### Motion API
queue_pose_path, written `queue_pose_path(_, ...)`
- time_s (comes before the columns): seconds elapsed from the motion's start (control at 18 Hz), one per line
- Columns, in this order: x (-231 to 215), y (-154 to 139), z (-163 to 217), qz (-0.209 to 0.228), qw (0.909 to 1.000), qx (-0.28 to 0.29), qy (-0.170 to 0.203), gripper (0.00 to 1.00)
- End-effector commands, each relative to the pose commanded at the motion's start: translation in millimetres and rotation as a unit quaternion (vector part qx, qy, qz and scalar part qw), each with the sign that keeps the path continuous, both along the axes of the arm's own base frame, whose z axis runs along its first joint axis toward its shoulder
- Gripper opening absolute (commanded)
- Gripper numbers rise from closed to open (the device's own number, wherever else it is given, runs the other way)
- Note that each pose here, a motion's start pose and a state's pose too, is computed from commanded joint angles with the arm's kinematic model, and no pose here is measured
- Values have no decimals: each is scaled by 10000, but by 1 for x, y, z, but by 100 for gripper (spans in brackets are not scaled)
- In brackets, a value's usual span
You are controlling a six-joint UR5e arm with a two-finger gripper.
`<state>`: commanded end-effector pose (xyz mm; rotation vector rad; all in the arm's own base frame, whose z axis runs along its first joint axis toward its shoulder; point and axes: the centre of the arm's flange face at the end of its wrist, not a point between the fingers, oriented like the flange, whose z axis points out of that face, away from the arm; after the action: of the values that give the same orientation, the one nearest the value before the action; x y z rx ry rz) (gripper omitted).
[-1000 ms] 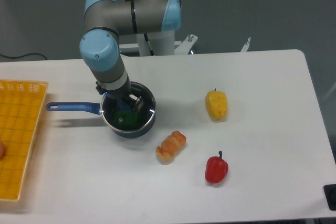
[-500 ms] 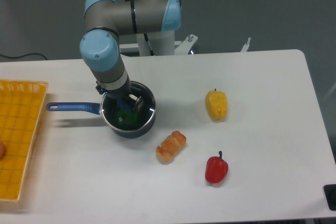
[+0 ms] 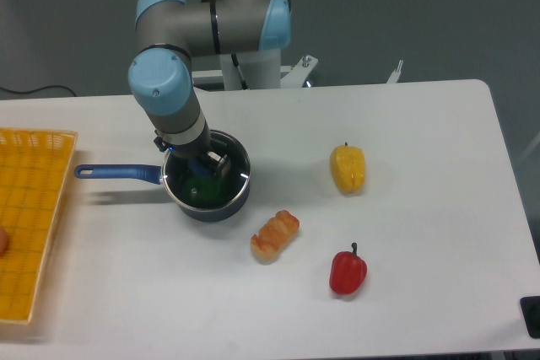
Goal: Close the pot lid
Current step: 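Adjust the lid on the saucepan rim while holding the knob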
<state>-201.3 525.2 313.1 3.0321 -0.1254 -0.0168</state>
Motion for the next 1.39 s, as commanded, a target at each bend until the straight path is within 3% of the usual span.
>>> queue_pose_path(1.39, 12, 2, -8, -101, 9999, -79, -33, 49)
